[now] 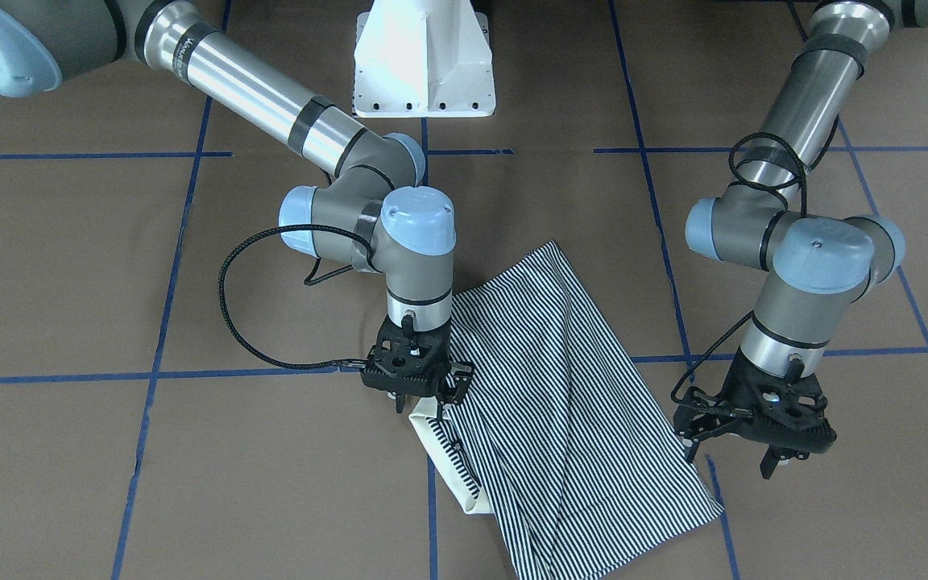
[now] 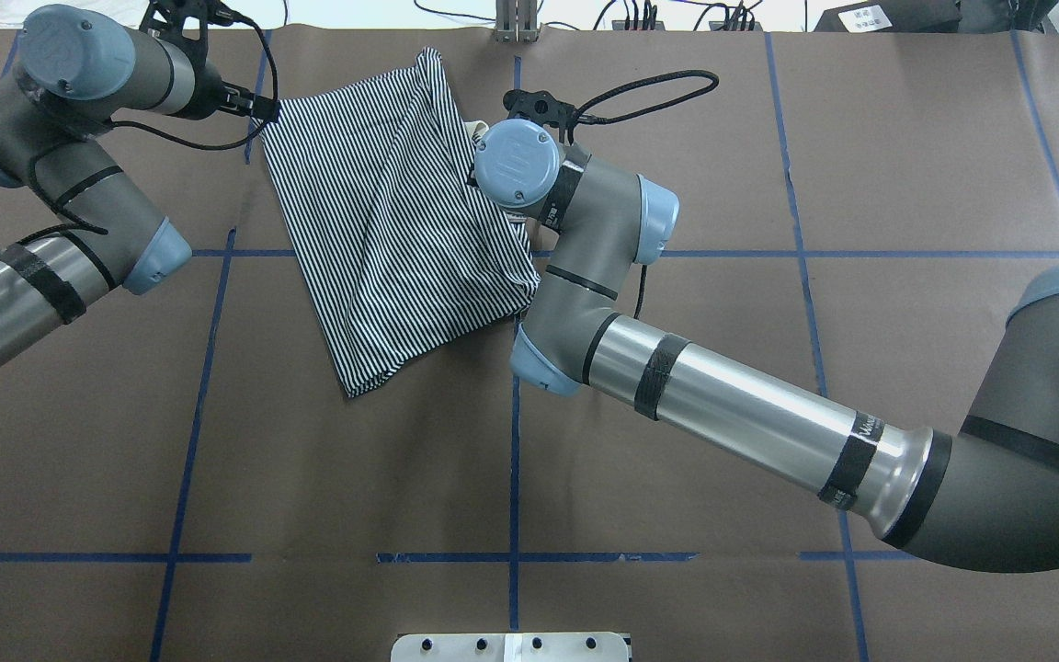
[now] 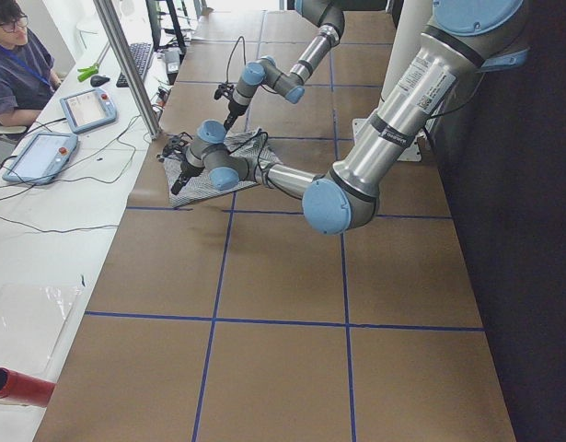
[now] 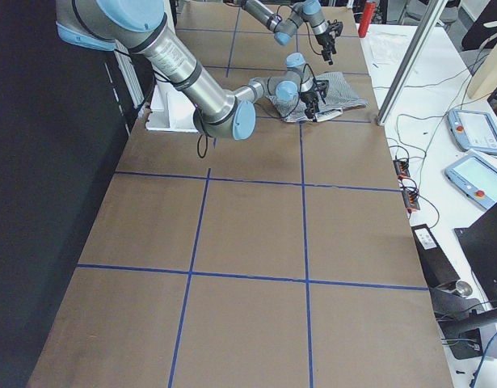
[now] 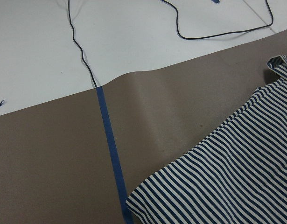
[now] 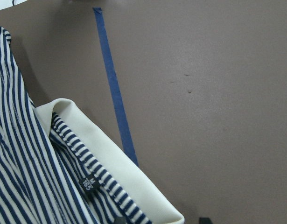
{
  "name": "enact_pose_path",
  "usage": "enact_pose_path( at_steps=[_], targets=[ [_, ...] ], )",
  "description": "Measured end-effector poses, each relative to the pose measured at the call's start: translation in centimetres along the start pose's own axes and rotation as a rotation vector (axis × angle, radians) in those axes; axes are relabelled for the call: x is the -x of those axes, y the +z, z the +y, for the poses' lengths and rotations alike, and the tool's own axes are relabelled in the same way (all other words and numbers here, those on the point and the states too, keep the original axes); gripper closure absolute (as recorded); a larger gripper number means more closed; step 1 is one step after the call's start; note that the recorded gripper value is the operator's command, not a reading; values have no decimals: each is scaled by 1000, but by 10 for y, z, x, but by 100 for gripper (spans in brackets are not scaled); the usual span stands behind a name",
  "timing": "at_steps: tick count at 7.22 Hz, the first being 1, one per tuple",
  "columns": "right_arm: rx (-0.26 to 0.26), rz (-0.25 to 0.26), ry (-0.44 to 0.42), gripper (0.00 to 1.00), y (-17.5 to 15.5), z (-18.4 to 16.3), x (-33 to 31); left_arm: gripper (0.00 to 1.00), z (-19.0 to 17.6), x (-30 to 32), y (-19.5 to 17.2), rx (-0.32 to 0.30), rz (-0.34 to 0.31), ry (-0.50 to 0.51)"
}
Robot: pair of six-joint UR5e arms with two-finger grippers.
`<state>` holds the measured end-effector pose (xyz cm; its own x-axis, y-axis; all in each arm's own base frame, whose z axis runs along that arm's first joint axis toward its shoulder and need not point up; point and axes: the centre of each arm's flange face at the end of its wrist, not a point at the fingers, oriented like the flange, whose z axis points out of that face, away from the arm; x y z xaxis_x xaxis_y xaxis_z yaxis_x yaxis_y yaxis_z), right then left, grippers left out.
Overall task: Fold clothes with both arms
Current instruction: 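Push the shirt's side with the right gripper to straighten it on the table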
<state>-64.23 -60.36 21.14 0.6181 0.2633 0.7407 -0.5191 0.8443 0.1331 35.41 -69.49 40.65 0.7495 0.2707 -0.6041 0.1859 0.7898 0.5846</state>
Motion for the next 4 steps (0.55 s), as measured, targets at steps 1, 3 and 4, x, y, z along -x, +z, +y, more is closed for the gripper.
enact_pose_path(
  at_steps=[1, 3, 4],
  targets=[
    [-5, -5, 2, 40, 2, 1, 0, 0, 0, 0, 0, -1, 1, 0],
    [-11, -17, 4, 65, 9, 1, -3, 0, 0, -1, -1, -1, 1, -3],
    [-13, -20, 5, 100, 9, 1, -2, 0, 0, -1, -1, -2, 1, -4]
  ],
)
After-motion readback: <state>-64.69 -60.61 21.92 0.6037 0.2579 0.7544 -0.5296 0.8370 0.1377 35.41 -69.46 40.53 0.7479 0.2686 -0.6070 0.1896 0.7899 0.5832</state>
